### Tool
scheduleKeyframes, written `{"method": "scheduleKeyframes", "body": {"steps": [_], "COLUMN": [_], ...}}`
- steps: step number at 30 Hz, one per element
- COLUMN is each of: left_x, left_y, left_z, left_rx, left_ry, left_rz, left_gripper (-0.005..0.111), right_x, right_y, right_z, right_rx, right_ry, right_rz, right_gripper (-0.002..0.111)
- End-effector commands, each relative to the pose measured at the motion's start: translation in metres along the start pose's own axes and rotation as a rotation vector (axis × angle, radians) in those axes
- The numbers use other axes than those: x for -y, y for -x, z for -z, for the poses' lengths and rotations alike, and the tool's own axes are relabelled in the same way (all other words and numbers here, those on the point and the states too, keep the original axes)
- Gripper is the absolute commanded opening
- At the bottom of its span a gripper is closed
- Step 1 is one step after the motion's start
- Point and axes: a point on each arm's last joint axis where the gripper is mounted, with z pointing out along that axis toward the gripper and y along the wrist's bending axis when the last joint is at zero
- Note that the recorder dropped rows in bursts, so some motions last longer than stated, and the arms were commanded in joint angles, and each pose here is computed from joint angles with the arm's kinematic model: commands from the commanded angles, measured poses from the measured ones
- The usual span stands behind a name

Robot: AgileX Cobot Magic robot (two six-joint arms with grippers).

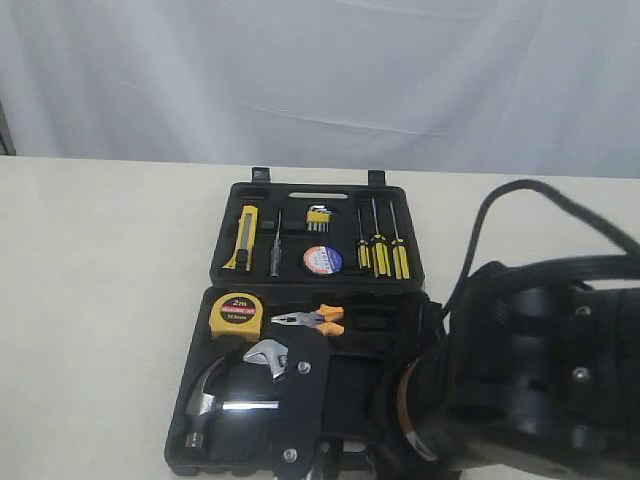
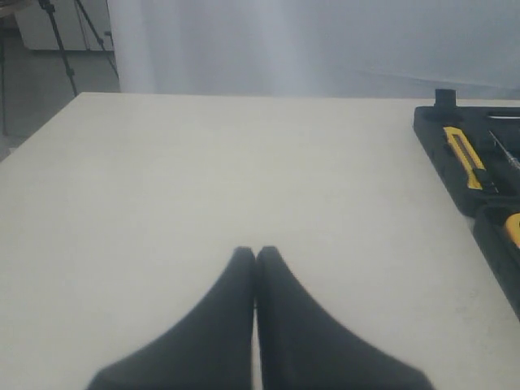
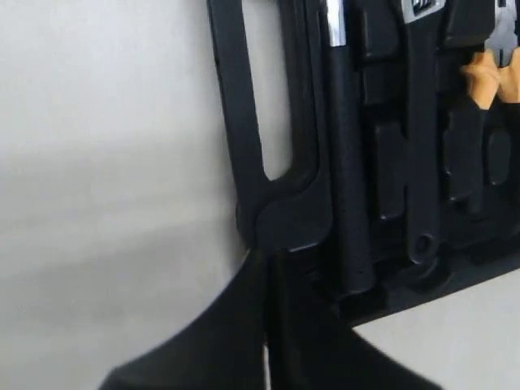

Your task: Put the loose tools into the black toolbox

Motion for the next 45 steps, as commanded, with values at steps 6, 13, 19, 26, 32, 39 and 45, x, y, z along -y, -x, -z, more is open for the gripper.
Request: {"method": "scheduleKeyframes", "body": {"steps": [6,13,19,26,32,39,45], "left_x": [0.000,0.000,0.000,0.000,0.000,0.000,0.000], "left_y": [0.000,0.000,0.000,0.000,0.000,0.000,0.000], "left_z": [0.000,0.000,0.000,0.000,0.000,0.000,0.000], "left_rx": [0.004,0.004,0.004,0.004,0.004,0.004,0.004], "left_ry": [-0.005,-0.005,-0.005,-0.005,-0.005,-0.005,-0.005], "left_rz": [0.005,0.005,0.005,0.005,0.005,0.005,0.005], "left_gripper": [0.000,0.000,0.000,0.000,0.000,0.000,0.000], "right_x": [0.001,-0.001,-0.007,-0.015,-0.019,-0.023,-0.024], "right_y": [0.019,0.027,0.032,0.033,0.035,0.035,0.035], "right_z": [0.000,0.000,-0.027,-0.050,-0.063,-0.080,-0.087], "right_rx": [0.131,0.215,0.163,0.105,0.095,0.072,0.057], "right_ry": [0.000,0.022,0.049,0.079,0.094,0.099,0.086], "right_rz": [-0.046,-0.052,-0.021,0.015,0.023,0.055,0.058], "right_gripper": [0.000,0.049,0.049,0.049,0.049,0.049,0.049]}}
